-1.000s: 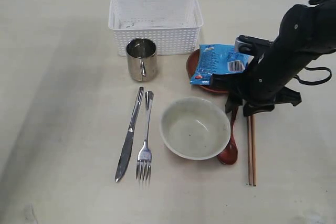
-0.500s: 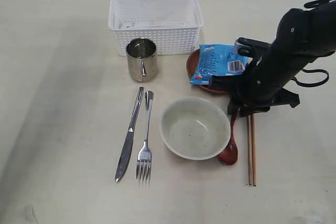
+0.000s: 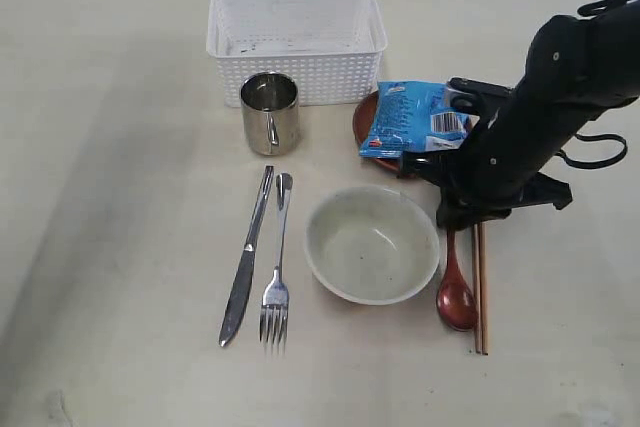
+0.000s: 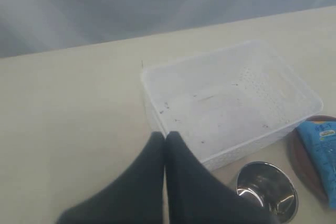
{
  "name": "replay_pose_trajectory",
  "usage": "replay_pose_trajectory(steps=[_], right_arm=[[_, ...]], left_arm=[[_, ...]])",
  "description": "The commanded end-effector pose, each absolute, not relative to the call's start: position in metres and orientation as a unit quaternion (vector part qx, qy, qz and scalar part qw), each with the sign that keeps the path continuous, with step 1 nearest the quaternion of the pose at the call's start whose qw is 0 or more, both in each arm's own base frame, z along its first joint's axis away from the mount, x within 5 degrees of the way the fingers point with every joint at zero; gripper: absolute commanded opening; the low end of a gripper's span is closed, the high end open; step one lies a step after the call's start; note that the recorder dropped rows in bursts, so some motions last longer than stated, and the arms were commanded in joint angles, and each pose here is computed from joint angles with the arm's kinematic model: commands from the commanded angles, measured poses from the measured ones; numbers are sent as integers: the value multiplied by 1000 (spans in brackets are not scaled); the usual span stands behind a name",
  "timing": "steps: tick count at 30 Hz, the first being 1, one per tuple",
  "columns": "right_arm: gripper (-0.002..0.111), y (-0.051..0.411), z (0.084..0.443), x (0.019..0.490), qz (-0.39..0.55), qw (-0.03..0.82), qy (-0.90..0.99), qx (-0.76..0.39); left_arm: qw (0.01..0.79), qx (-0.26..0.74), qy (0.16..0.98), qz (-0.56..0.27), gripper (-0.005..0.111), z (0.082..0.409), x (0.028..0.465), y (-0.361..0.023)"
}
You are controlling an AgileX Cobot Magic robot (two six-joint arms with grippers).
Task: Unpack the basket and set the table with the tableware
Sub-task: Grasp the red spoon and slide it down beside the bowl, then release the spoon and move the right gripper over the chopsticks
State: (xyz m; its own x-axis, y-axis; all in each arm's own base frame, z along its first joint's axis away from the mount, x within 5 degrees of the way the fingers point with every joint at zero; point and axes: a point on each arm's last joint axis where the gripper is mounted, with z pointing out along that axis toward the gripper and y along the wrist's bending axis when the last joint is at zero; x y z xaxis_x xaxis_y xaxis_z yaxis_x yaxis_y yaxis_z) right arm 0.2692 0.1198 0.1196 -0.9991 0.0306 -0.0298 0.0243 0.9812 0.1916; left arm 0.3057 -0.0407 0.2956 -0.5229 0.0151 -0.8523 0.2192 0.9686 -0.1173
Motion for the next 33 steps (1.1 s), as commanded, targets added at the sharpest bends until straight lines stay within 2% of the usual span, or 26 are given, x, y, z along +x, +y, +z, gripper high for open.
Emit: replay_pose_trajectory(steps=[1,4,9,10,16,22,27,33], right_arm=[[9,129,119,263,92,3,996,-12],[16,131,119,262,93,4,996,-16],[41,131,120,262,93,6,995,-17],[43,131,122,262,94,8,995,-17],[43,125,148,262,82,55,994,-36],[43,104,176,259,-5,102,995,-12],[43,99,173,259,-33,97,995,-3],[40,103,143,268,-36,77,996,12]], left_arm=[[483,72,866,-107,0,296,303,-42],[483,73,866,-106,0,296,303,-42],[483,73,866,-106,0,296,303,-42],[483,73,866,-106,0,296,303,-42],[482,74,867,-107,0,296,303,-42],[482,74,867,-107,0,296,303,-42],[482,74,867,-107,0,296,303,-42],[479,76,868,-109,0,295,303,-43]])
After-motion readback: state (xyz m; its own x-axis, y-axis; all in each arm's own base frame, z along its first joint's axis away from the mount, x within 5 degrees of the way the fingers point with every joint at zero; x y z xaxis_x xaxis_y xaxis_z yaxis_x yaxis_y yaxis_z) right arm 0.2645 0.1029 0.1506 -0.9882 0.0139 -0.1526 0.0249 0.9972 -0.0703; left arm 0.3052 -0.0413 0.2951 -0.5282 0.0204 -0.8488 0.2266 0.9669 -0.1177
